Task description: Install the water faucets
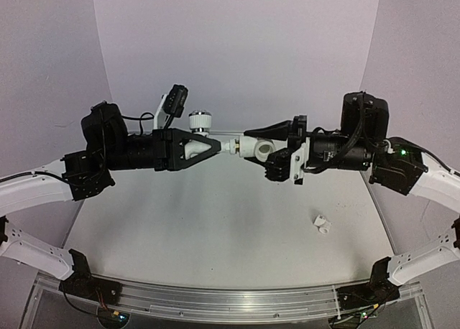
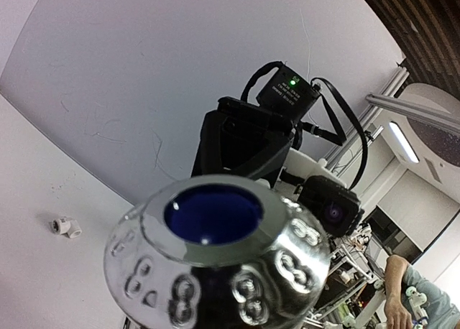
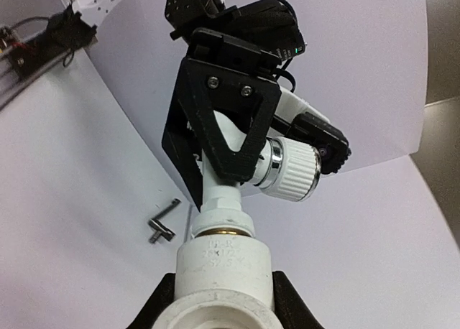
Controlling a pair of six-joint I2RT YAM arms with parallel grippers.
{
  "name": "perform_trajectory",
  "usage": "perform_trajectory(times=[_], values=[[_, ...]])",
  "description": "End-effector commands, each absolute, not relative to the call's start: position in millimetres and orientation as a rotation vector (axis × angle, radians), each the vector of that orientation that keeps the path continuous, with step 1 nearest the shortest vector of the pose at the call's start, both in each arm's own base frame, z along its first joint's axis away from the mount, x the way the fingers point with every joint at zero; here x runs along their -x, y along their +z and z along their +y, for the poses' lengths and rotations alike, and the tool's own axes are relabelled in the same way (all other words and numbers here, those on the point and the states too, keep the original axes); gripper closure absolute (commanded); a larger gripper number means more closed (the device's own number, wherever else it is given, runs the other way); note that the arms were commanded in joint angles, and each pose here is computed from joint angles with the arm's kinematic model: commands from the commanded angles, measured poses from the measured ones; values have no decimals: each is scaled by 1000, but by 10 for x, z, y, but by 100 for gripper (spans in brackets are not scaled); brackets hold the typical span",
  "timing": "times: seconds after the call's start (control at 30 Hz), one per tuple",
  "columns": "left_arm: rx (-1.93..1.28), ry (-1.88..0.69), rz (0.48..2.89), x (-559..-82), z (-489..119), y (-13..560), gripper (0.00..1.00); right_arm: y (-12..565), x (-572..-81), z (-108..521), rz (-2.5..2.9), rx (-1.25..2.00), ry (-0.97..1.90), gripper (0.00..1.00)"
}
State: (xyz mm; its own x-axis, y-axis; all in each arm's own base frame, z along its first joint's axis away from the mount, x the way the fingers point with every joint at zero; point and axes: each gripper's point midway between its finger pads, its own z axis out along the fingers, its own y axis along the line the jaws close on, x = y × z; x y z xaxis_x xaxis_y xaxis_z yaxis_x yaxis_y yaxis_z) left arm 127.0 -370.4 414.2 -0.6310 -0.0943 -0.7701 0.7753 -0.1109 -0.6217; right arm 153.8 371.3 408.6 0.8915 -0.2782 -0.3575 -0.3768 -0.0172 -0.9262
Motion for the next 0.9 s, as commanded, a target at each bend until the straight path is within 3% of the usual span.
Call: perform_trajectory(times=[0.0, 0.2, 0.6, 0.87], values=[[-829, -1711, 1384, -1230, -3612, 4389, 100, 4365, -1411, 3696, 761, 1485, 415, 75], [-686, -1665, 1405, -1428, -3582, 4612, 100, 4409, -1410, 3710, 904, 1412, 569, 79], [-305, -1514, 1621, -1948, -3423, 4458, 100, 4262, -1539, 3755, 1088, 1340, 647, 89], [-279, -1486, 1683, -1994, -3431, 4429, 100, 4223, -1551, 3817, 1153, 1313, 717, 92]])
